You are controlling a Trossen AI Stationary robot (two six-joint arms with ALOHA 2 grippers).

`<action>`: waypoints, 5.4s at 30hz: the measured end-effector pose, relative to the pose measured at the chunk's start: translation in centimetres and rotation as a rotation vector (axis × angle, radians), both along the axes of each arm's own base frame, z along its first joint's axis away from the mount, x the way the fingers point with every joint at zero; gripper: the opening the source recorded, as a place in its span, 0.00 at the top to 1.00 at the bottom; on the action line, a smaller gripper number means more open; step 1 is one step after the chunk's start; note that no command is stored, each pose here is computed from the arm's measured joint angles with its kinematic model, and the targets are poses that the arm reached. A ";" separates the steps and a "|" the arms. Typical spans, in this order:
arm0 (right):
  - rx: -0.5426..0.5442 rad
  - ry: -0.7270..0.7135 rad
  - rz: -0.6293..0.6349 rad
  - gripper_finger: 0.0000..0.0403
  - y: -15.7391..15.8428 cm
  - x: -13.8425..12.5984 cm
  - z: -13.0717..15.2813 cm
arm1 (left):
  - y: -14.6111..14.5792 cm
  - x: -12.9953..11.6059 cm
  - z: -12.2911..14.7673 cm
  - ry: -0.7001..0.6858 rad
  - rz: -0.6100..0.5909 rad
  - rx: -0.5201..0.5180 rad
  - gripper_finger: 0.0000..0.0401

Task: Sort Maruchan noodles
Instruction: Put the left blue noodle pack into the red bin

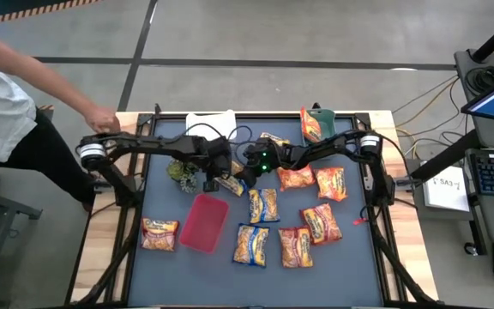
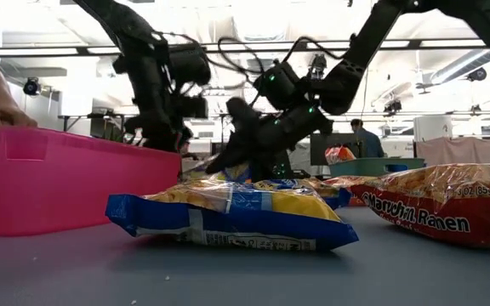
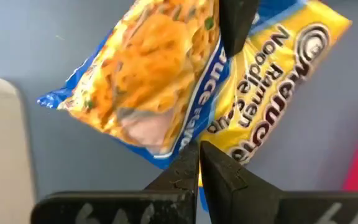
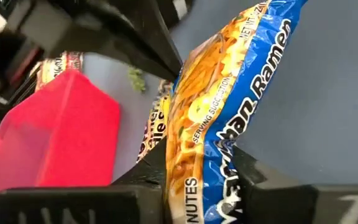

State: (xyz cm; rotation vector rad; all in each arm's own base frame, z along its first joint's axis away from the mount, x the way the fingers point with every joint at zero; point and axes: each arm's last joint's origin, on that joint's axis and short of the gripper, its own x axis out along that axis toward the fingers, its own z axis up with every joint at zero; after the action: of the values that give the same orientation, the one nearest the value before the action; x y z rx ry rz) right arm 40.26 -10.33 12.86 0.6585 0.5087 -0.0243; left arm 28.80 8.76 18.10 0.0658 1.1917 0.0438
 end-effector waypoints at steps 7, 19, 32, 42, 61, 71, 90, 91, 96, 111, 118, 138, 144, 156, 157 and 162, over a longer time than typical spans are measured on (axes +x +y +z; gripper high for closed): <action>-0.186 -0.040 0.052 0.81 0.9 -1.6 2.9 | -0.7 -1.6 5.0 -0.206 -0.046 -0.007 1.00; -0.646 0.003 -0.001 0.81 5.9 -4.4 5.3 | -1.7 -3.3 8.8 -0.545 -0.042 -0.080 0.92; -0.843 -0.119 0.078 0.81 9.4 -6.3 6.9 | -1.7 -3.3 5.3 -0.663 0.041 -0.129 0.51; -0.916 -0.182 0.085 0.81 9.5 -5.9 7.0 | -1.9 -2.6 3.3 -0.663 -0.036 -0.229 0.46; -0.855 -0.196 0.049 0.71 9.5 -5.7 7.3 | -1.7 -1.9 3.0 -0.692 -0.049 -0.225 0.89; -0.789 -0.184 0.029 0.50 9.5 -6.8 8.9 | -2.3 -3.0 4.8 -0.732 -0.032 -0.300 0.89; -0.760 -0.056 0.061 0.35 9.3 -9.5 10.9 | -6.7 -6.4 13.1 -0.229 -0.050 -0.168 0.89; -0.760 -0.055 0.061 0.35 9.3 -9.5 10.8 | -7.2 -6.3 13.5 -0.184 -0.073 -0.171 0.89; -0.760 -0.051 0.063 0.35 9.3 -9.4 10.7 | -9.5 -5.4 15.1 0.021 -0.172 -0.139 0.89; -0.760 -0.046 0.066 0.36 9.3 -9.4 10.5 | -11.1 -1.4 12.2 0.291 -0.394 -0.079 0.89; -0.761 -0.045 0.066 0.35 9.3 -9.4 10.5 | -11.1 -0.8 11.9 0.270 -0.394 -0.073 0.89; -0.761 -0.046 0.066 0.36 9.3 -9.4 10.5 | -11.1 -0.8 8.4 0.287 -0.405 -0.072 0.89; -0.760 -0.046 0.066 0.37 9.3 -9.4 10.5 | -11.1 -0.8 8.1 0.286 -0.395 -0.072 0.89; -0.760 -0.046 0.065 0.35 9.3 -9.4 10.5 | -11.1 -0.4 8.1 0.246 -0.364 -0.075 0.85; -0.760 -0.046 0.065 0.35 9.3 -9.4 10.5 | -11.1 -0.4 8.1 0.246 -0.364 -0.075 0.83; -0.760 -0.046 0.065 0.35 9.3 -9.4 10.5 | -11.0 -0.5 8.0 0.251 -0.355 -0.043 0.76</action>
State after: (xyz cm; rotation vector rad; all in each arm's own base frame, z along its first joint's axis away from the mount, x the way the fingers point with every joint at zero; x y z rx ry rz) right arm 30.87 -1.01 23.38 -0.1011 0.4331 -0.1341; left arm 28.34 -2.26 26.09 0.2501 1.4152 -0.3102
